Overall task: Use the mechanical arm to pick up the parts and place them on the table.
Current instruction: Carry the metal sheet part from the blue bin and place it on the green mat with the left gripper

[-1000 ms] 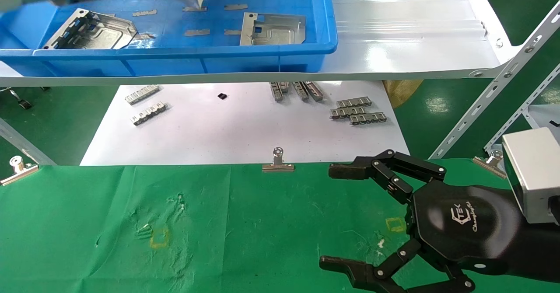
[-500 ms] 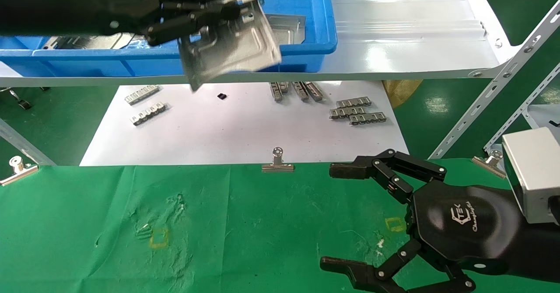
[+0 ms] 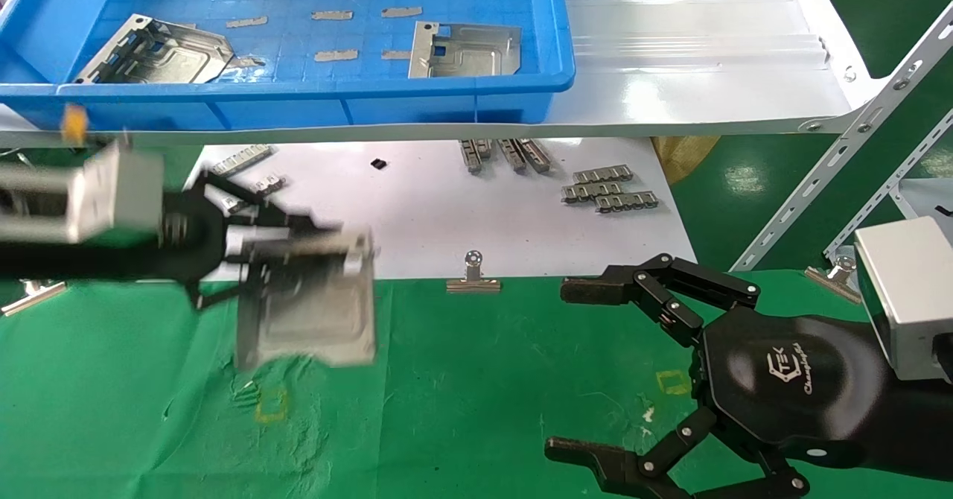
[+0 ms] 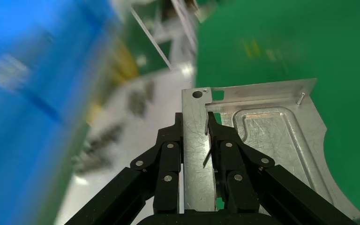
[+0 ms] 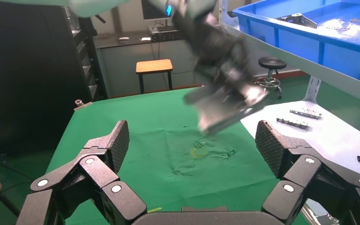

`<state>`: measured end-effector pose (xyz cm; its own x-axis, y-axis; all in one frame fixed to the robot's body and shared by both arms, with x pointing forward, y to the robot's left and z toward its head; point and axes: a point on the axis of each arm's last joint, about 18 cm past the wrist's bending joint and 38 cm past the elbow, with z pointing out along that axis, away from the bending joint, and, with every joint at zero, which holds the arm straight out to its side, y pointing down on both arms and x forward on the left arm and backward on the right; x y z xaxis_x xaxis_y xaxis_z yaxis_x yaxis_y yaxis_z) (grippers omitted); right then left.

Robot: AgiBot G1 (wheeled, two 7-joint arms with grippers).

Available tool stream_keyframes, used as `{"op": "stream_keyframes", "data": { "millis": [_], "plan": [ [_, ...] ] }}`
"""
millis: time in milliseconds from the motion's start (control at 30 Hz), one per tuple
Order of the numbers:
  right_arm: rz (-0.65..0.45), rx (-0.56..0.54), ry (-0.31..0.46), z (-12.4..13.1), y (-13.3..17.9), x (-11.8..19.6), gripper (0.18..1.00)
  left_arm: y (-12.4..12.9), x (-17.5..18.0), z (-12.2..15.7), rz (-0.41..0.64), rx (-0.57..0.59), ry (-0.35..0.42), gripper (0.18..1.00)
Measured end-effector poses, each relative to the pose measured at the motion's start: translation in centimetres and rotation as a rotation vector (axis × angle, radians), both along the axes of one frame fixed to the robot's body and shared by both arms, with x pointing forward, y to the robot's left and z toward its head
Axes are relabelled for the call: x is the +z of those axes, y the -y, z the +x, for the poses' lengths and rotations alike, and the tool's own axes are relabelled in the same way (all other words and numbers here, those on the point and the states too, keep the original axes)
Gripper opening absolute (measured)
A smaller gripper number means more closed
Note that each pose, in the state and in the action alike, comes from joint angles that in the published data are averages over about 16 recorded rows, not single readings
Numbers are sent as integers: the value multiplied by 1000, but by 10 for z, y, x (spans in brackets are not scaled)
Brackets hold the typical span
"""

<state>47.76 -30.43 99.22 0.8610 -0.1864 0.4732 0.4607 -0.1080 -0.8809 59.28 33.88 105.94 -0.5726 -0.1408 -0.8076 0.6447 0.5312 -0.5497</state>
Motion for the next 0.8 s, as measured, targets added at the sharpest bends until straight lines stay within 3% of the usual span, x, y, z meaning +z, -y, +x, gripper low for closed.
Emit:
{"op": "stream_keyframes", "data": {
  "millis": [367,800],
  "plan": [
    [0,0,0,0,0,0,1001,-39,-86,21,161,92,-57,271],
    [0,0,0,0,0,0,1001,-52,-113,37,213,148,-65,281]
  ]
}}
